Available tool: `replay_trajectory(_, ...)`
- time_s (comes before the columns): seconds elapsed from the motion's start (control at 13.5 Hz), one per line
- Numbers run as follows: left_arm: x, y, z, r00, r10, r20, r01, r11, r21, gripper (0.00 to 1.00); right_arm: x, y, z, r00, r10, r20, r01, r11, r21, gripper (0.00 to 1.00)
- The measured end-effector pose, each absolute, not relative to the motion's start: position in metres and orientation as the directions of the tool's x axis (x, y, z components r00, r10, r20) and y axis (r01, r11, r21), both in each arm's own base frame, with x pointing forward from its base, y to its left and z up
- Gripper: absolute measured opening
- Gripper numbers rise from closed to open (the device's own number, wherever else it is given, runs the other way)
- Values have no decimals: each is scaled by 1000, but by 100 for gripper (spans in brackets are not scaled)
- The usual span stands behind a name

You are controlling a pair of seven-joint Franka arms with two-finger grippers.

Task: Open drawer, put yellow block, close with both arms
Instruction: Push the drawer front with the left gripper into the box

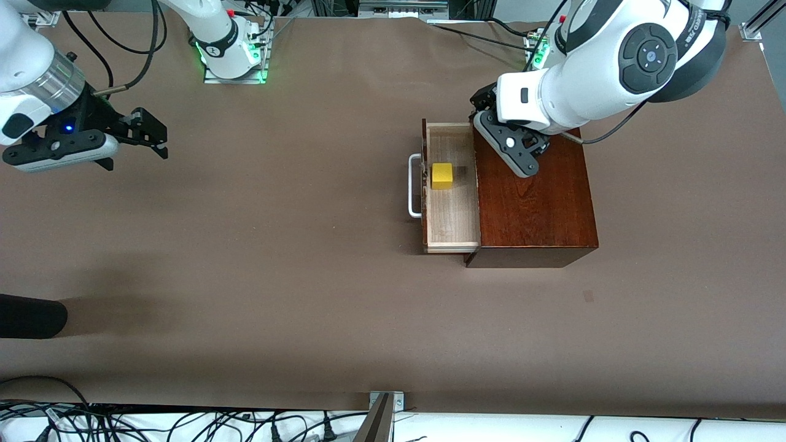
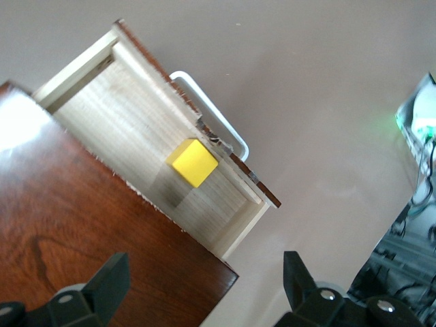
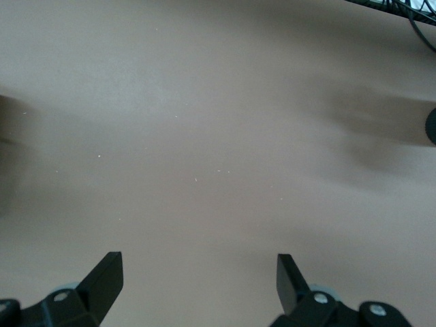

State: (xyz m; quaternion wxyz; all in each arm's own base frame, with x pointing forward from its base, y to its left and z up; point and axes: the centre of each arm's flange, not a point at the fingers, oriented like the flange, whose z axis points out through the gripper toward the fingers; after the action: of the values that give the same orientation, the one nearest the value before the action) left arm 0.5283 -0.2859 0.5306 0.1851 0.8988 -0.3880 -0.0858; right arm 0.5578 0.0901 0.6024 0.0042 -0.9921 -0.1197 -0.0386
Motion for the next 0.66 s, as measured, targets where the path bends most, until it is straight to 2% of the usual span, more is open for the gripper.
replay_trajectory(0.37,549,-290,498,391,-912,126,-857,-311,410,100,561,81,609,971,220,91,220,-975,7,100)
replay_trajectory(0.66,552,-341,472,137,-974,179,-955,-83,283,100,569,74,595,977,203,67,203,-979,9,100)
